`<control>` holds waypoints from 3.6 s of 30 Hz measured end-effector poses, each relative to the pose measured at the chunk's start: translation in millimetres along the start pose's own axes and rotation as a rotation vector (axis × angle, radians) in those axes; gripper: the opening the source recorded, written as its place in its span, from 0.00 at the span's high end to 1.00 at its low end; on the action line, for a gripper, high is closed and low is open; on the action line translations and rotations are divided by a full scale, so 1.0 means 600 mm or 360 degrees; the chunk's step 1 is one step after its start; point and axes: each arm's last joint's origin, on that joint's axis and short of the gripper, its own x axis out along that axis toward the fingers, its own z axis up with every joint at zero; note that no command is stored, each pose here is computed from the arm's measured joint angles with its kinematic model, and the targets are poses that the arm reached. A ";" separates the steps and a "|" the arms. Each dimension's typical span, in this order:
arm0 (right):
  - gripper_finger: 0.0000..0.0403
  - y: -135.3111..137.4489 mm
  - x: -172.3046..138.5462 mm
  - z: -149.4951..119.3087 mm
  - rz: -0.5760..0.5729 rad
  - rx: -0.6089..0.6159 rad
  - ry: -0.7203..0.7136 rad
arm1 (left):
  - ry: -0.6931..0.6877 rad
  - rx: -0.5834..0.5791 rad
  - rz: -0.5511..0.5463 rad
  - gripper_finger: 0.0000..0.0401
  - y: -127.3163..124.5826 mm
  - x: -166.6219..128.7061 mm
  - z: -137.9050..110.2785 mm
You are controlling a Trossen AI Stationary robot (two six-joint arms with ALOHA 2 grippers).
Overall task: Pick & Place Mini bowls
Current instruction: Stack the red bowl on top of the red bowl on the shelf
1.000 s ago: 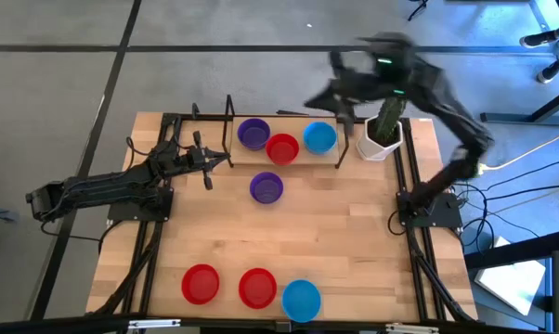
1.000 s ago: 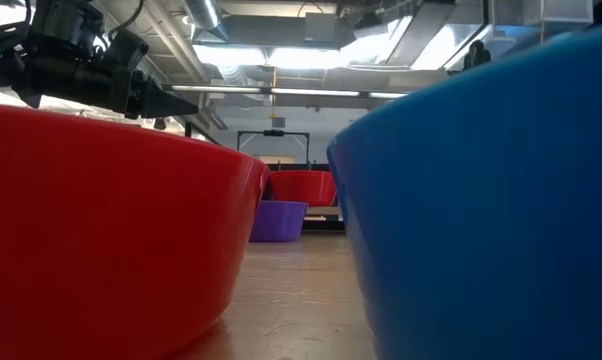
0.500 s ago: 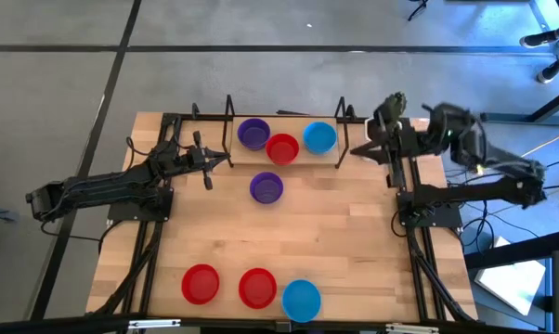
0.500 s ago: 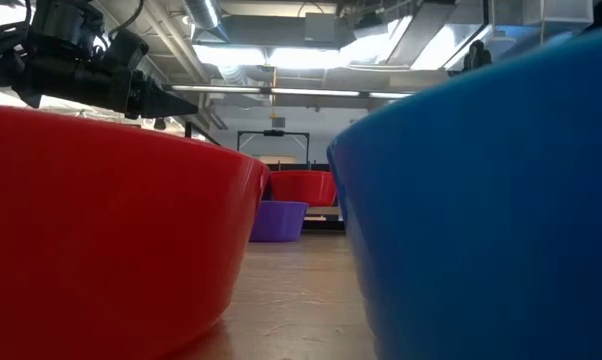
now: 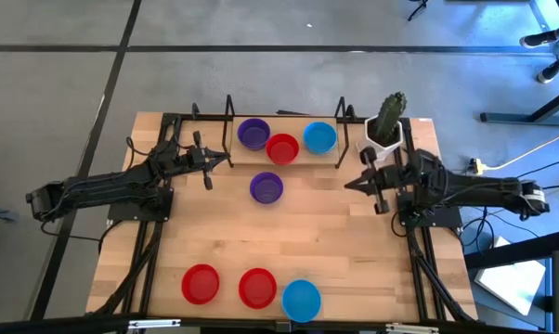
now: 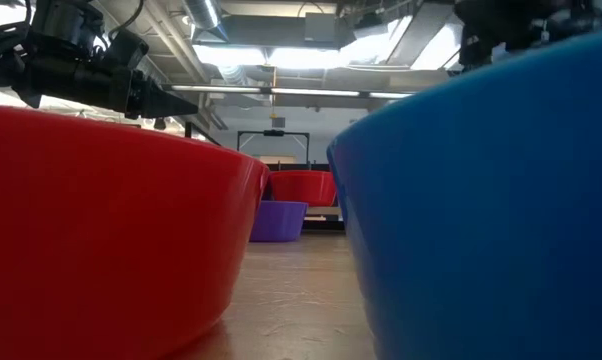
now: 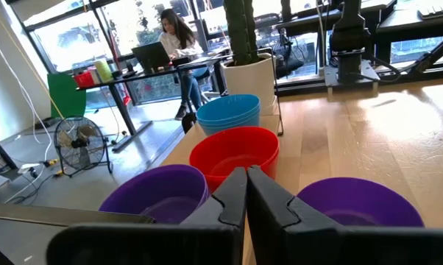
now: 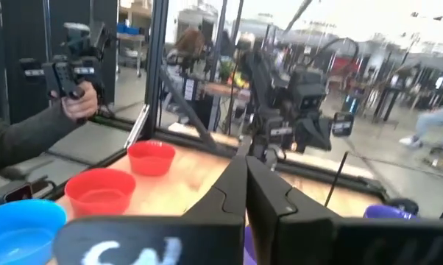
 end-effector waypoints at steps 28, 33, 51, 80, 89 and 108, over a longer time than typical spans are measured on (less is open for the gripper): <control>0.98 0.025 -0.039 -0.105 -0.0236 -0.0110 -0.0012 | 0.0000 0.0004 0.0000 0.99 0.000 0.000 0.000; 0.98 0.025 -0.039 -0.106 -0.0235 -0.0090 -0.0007 | 0.0001 0.0001 0.0000 0.99 0.000 0.000 0.000; 0.98 0.025 -0.039 -0.108 -0.0232 -0.0119 0.0013 | 0.0019 0.0018 0.0122 0.98 0.004 0.000 0.000; 0.98 0.024 -0.033 -0.108 -0.0208 -0.0015 0.0090 | 0.0018 0.0001 0.0120 0.98 0.004 0.000 0.000; 0.98 0.008 0.072 -0.041 0.0003 0.0209 0.0618 | 0.0018 0.0001 0.0120 0.99 0.004 0.000 0.000; 0.89 0.071 0.435 -0.022 0.0613 0.0066 0.1333 | 0.0032 -0.0026 0.0116 0.98 0.003 0.000 -0.001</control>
